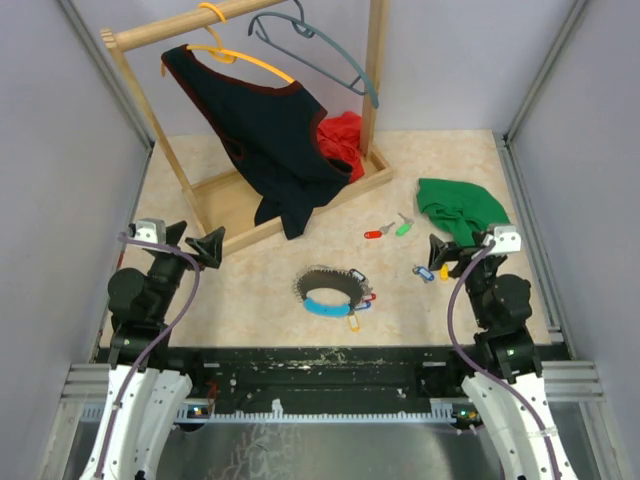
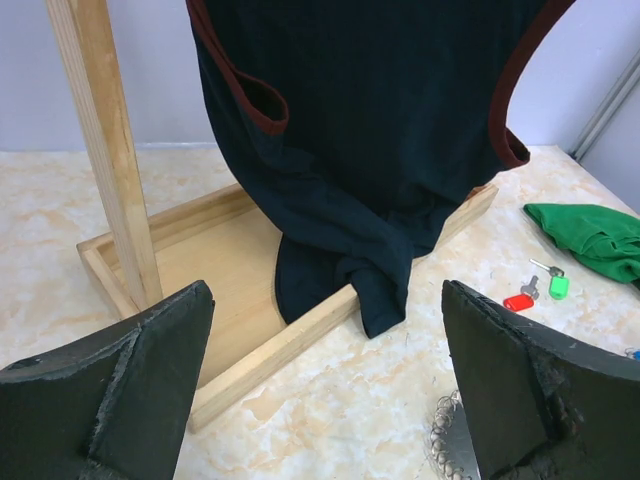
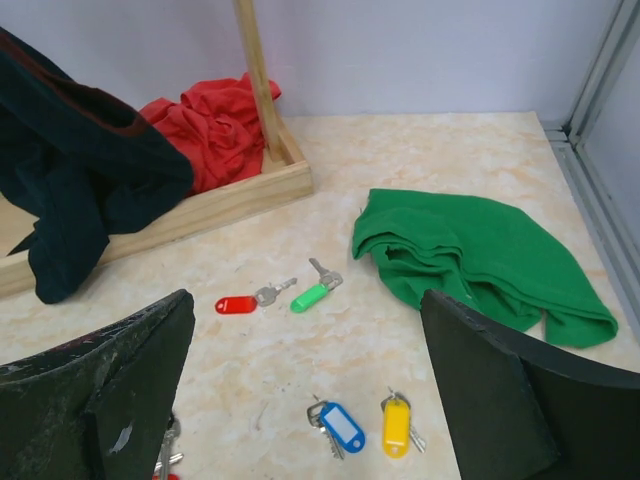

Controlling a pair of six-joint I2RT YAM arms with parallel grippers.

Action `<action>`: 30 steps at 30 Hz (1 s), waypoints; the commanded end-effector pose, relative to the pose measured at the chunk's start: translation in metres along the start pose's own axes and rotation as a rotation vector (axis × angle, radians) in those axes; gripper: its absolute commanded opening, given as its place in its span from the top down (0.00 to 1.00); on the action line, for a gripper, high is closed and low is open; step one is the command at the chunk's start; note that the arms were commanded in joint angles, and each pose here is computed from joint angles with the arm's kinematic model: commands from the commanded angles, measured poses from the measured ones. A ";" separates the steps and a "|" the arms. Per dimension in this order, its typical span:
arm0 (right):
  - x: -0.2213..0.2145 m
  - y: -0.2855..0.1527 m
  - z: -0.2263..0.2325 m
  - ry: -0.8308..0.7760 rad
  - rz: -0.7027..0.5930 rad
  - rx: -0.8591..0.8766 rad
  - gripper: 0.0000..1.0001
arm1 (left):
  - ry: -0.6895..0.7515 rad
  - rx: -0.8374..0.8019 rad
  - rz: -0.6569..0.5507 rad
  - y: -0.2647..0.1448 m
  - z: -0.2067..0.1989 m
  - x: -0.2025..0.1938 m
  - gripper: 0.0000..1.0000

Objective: Put the keys on the keyring

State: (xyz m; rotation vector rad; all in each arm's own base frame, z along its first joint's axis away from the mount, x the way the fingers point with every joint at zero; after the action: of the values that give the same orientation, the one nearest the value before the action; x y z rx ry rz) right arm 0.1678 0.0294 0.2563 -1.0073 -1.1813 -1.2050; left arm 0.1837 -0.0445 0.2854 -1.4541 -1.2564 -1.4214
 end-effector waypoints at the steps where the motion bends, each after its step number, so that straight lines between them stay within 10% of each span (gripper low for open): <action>1: 0.015 0.004 0.012 0.052 0.003 0.060 0.05 | 0.020 -0.030 -0.056 -0.002 -0.004 0.016 0.00; 30: -0.077 0.037 0.072 0.319 0.690 0.511 0.06 | -0.494 -0.482 0.350 0.014 -0.058 -0.073 0.04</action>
State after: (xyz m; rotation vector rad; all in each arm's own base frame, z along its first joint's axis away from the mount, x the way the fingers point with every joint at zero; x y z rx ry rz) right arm 0.1964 0.0955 0.1934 -0.8478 -0.7358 -0.5393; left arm 0.1927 -0.0999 0.2323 -2.1407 -0.9304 -1.2960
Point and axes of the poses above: each gripper's point midway between its finger pads, its own y axis out along the fingers, its own z axis along the line the jaws close on, x = y × z, the point moved 7 cm from there along -y, back along the fingers, and after that the axes turned 3 degrees about y, right-handed, at the moved point
